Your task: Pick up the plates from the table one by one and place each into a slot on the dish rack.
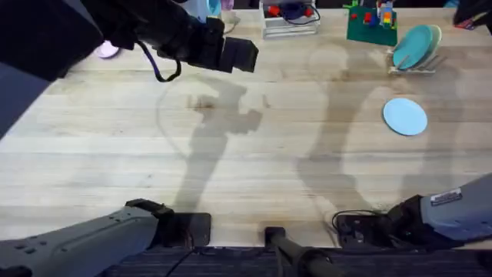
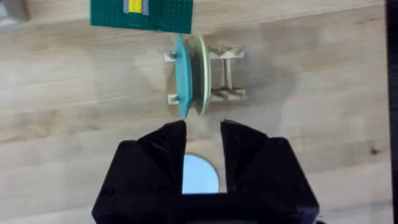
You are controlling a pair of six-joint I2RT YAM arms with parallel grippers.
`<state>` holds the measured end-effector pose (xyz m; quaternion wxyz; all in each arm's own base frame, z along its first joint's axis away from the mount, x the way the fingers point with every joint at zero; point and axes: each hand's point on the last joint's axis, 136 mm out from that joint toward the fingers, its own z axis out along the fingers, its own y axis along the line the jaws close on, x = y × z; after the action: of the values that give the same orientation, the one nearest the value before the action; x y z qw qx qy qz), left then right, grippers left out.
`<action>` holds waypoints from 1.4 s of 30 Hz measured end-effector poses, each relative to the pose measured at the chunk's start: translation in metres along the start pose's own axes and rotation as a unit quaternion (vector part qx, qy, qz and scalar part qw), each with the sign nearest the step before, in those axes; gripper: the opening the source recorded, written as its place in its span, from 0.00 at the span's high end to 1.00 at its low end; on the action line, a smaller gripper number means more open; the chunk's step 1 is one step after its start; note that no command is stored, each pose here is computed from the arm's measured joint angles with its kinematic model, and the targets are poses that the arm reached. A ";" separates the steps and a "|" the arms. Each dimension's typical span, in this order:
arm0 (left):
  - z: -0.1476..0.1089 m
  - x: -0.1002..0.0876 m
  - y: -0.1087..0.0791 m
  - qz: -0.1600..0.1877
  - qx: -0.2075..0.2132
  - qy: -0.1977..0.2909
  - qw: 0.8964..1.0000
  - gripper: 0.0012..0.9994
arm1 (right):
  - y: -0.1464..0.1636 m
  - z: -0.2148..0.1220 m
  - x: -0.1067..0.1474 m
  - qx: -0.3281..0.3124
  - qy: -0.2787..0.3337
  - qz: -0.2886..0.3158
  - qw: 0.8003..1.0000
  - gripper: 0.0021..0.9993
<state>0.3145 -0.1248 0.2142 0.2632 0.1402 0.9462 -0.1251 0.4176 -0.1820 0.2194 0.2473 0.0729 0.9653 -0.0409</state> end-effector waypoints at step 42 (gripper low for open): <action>-0.001 -0.015 -0.006 0.006 0.017 -0.030 0.999 0.00 | 0.031 -0.179 0.190 0.076 -0.049 0.152 0.984 0.00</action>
<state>0.3245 -0.1334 0.2237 0.2900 0.1464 0.9347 -0.1439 0.1738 -0.1077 0.2828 0.2914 0.2352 0.9238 -0.0793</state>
